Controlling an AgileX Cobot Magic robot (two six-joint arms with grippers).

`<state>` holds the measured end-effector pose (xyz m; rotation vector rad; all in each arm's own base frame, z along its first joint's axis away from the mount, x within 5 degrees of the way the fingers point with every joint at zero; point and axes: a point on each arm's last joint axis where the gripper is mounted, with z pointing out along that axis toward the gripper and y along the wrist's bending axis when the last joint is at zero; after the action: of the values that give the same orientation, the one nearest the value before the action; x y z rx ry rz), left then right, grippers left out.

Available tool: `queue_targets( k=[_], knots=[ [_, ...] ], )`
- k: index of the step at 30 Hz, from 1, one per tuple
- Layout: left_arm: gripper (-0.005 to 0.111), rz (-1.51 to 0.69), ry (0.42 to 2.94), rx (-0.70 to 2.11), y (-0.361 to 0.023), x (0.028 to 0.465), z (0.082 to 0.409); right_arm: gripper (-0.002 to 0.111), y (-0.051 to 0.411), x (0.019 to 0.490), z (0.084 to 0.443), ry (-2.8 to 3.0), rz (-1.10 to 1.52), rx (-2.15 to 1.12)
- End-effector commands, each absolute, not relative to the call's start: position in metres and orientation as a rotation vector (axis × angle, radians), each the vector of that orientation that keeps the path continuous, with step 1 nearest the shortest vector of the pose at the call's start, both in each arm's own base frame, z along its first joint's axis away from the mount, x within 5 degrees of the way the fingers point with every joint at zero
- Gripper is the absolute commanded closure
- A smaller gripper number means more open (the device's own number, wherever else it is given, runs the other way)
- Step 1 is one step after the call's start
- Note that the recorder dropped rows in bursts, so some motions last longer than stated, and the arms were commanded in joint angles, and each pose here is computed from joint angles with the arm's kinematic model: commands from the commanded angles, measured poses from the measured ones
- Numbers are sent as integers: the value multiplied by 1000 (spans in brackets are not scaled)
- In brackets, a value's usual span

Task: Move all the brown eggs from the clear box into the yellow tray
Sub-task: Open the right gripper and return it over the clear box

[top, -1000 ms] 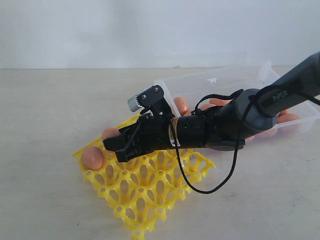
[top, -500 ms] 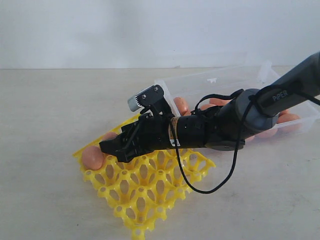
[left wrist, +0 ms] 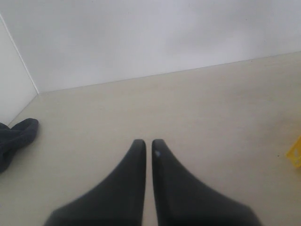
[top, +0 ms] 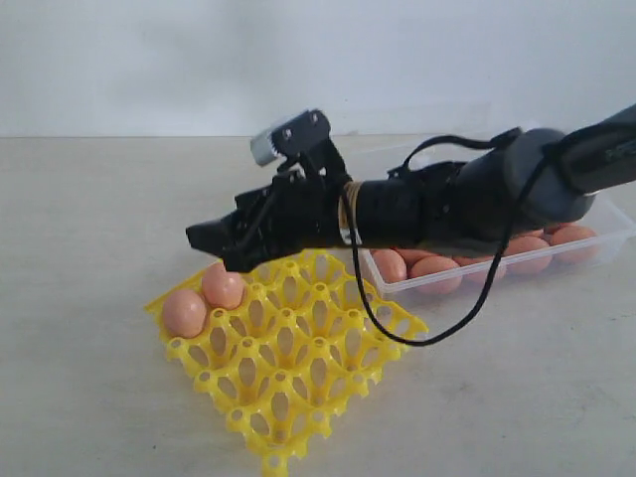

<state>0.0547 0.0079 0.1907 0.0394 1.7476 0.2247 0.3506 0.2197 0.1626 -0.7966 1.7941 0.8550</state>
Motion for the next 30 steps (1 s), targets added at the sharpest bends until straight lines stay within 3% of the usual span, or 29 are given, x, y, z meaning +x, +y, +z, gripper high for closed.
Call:
queue_targets(
  k=[1, 6, 9, 11, 13, 17, 25, 30],
  knots=[
    [103, 217, 1738, 40, 8, 55, 191, 40, 207, 345, 222, 1728, 687, -801],
    [103, 217, 1738, 40, 8, 55, 191, 40, 150, 328, 294, 1886, 110, -616],
    [103, 217, 1738, 40, 8, 55, 191, 40, 106, 316, 302, 2089, -301, -396],
    [103, 217, 1738, 40, 8, 55, 191, 40, 88, 310, 293, 2211, -573, -417],
    [103, 217, 1738, 40, 8, 55, 191, 43, 86, 308, 281, 2333, -608, -387],
    [103, 217, 1738, 40, 8, 55, 191, 60, 94, 323, 257, 2623, -757, -510],
    [103, 217, 1738, 40, 8, 55, 191, 61, 117, 370, 234, 2713, -798, -598],
    [103, 217, 1738, 40, 8, 55, 191, 61, 126, 384, 208, 2646, -780, -905]
  ],
)
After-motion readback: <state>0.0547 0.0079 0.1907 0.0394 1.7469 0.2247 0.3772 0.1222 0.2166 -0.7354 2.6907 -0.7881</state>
